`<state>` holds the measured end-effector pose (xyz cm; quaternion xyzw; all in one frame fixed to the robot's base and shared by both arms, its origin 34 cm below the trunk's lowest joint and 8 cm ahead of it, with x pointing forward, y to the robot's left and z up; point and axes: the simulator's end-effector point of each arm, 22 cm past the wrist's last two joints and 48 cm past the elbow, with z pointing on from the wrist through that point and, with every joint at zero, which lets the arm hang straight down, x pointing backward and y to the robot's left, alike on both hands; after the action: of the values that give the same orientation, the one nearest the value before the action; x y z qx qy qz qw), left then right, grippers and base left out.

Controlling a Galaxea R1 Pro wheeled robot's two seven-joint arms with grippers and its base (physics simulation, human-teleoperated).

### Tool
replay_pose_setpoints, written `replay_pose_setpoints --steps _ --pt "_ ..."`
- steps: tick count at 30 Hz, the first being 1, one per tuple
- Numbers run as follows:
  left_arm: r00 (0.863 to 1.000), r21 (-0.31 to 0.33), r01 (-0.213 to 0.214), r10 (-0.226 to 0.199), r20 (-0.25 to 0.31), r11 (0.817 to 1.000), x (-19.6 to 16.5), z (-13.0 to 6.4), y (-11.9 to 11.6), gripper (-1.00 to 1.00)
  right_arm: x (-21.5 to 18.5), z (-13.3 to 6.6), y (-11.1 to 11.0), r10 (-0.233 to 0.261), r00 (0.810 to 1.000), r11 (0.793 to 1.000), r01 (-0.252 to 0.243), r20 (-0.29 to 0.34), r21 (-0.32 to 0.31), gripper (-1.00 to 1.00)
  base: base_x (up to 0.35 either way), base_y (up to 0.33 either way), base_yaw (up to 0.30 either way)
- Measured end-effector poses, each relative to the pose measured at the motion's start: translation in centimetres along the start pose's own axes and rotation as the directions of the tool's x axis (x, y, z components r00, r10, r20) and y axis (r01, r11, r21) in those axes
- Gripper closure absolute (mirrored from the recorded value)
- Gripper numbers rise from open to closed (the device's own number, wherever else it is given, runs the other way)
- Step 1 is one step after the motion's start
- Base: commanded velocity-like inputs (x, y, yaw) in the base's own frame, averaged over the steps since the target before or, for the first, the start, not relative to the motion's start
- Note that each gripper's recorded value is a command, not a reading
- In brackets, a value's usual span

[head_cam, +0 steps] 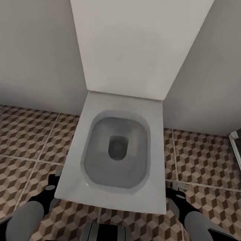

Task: Take the four mousetraps from the cabinet in the bathroom and place them on the bathroom floor. Make sure all four end up on the same floor surface, and ensure that at least two of them are either under or directly next to the same bathroom sink.

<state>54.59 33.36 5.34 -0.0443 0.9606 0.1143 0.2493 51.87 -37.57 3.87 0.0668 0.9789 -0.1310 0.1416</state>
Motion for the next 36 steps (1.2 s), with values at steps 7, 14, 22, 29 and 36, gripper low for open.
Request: replay_pose_setpoints --steps 7,14,22,29,36 --pt "1.0 0.002 0.001 -0.001 0.001 1.0 -0.01 -0.02 -0.15 1.0 0.0 0.0 0.0 0.0 1.0 1.0 0.0 0.0 0.0 1.0 0.008 -0.009 0.0" --pt "1.0 0.002 0.001 -0.001 0.001 1.0 -0.01 -0.03 -0.21 1.0 0.0 0.0 0.0 0.0 1.0 1.0 0.0 0.0 0.0 1.0 0.001 -0.001 0.0" --pt "1.0 0.001 -0.001 0.001 0.0 1.0 0.0 -0.01 -0.09 1.0 0.0 0.0 0.0 0.0 1.0 1.0 0.0 0.0 0.0 1.0 0.005 0.001 0.0" --pt "1.0 -0.001 -0.003 0.003 0.001 1.0 -0.05 0.01 0.14 1.0 -0.02 -0.02 0.01 0.0 1.0 1.0 0.0 0.0 0.0 1.0 0.179 0.107 0.0" --pt "1.0 -0.001 -0.004 0.004 0.0 1.0 -0.02 0.03 0.14 1.0 0.01 0.0 0.0 0.0 1.0 1.0 0.0 0.0 0.0 1.0 0.069 0.044 0.0"
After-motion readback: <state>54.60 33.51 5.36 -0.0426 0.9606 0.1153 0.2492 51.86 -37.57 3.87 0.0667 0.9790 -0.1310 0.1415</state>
